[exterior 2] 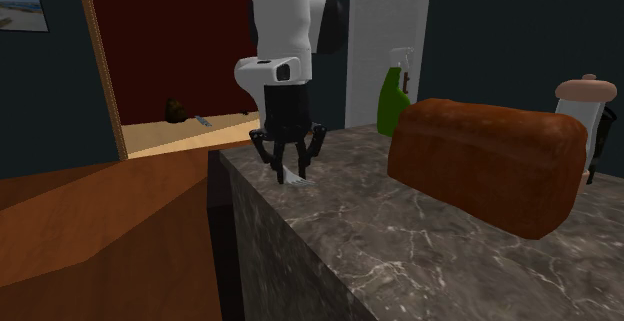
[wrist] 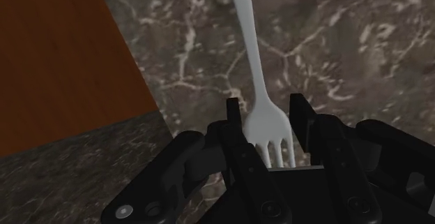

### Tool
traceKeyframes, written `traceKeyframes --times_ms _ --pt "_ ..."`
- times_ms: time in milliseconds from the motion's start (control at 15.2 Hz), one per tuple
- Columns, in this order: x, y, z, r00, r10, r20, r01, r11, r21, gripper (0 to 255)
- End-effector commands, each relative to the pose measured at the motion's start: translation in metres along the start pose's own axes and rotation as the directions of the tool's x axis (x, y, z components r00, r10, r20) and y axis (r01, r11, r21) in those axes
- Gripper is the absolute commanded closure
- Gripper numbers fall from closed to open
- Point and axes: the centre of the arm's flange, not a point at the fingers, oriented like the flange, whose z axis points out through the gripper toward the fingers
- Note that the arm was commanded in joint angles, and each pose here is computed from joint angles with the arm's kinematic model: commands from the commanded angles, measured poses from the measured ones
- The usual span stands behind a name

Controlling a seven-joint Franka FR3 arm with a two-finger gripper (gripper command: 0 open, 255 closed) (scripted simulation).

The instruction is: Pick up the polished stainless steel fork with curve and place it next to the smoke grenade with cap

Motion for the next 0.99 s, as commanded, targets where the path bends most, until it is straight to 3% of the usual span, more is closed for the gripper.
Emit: traceKeyframes --times_ms 0,924 --pt "0.0 -0.001 0.002 1.0 -0.004 0.005 0.004 1.0 0.001 255" --pt "0.003 -0.002 -0.071 1.0 -0.004 0.005 0.004 1.0 0.001 255"
